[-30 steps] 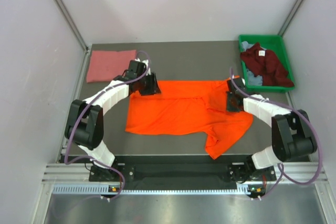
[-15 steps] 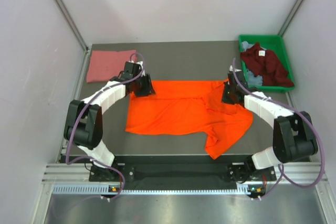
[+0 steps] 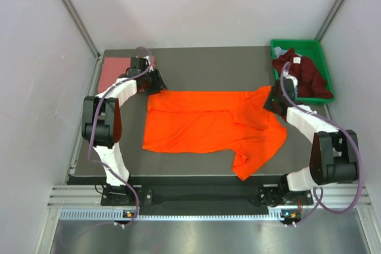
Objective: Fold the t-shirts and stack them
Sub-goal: Fold the tshirt
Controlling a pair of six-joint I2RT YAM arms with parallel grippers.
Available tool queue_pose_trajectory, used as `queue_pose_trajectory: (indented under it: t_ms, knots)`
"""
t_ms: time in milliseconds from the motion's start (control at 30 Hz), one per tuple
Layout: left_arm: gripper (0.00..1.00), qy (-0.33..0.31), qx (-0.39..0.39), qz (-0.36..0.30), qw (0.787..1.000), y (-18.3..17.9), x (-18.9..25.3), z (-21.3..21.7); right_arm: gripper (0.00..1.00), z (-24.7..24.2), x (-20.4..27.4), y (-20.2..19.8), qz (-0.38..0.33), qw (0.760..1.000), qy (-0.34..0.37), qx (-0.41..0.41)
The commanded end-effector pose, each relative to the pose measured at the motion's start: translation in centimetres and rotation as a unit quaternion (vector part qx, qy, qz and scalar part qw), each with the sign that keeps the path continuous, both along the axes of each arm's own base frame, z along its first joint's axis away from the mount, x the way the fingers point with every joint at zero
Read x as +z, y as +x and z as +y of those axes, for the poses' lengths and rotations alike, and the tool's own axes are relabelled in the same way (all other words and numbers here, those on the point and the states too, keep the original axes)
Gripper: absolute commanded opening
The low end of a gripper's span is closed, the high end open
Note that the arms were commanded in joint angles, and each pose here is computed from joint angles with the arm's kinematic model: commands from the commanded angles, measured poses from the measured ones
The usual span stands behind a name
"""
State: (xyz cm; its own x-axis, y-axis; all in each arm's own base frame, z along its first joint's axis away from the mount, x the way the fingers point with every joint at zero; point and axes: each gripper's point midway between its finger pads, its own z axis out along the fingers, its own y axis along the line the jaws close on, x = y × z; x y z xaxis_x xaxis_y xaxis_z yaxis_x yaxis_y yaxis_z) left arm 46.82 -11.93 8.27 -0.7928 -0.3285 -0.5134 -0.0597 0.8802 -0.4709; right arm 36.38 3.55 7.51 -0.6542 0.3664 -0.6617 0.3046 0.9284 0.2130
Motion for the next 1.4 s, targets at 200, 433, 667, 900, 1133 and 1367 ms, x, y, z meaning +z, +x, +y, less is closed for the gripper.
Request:
queue_pose_trajectory:
  t_ms: [200,433,667,900,1133,1367]
  knots:
    - [0.47,-0.021,-0.013,0.021,0.999,1.3,-3.8,-1.3,0.36,-3.4,2.3,5.1,-0.123,0.988,0.086,-0.027]
    - [0.47,0.012,0.004,0.047,0.999,0.5,-6.1,-0.1,0.33,-3.4,0.3,4.2,-0.151,0.975,0.139,-0.086]
    - [0.47,0.008,0.006,0.045,0.999,0.7,-5.8,-0.2,0.39,-2.9,-0.9,4.9,-0.165,0.966,0.172,-0.095]
    - [0.47,0.029,0.018,0.058,0.998,-0.2,-6.6,0.6,0.00,-3.8,-3.7,2.8,-0.107,0.965,0.180,-0.156]
    - [0.47,0.071,0.053,0.089,0.992,-1.2,-7.6,2.5,0.00,-5.9,-4.5,-0.8,-0.102,0.954,0.155,-0.234]
    - [0.47,0.096,0.086,0.087,0.988,-1.9,-7.4,3.9,0.00,-5.4,-5.0,-1.7,-0.101,0.948,0.172,-0.249]
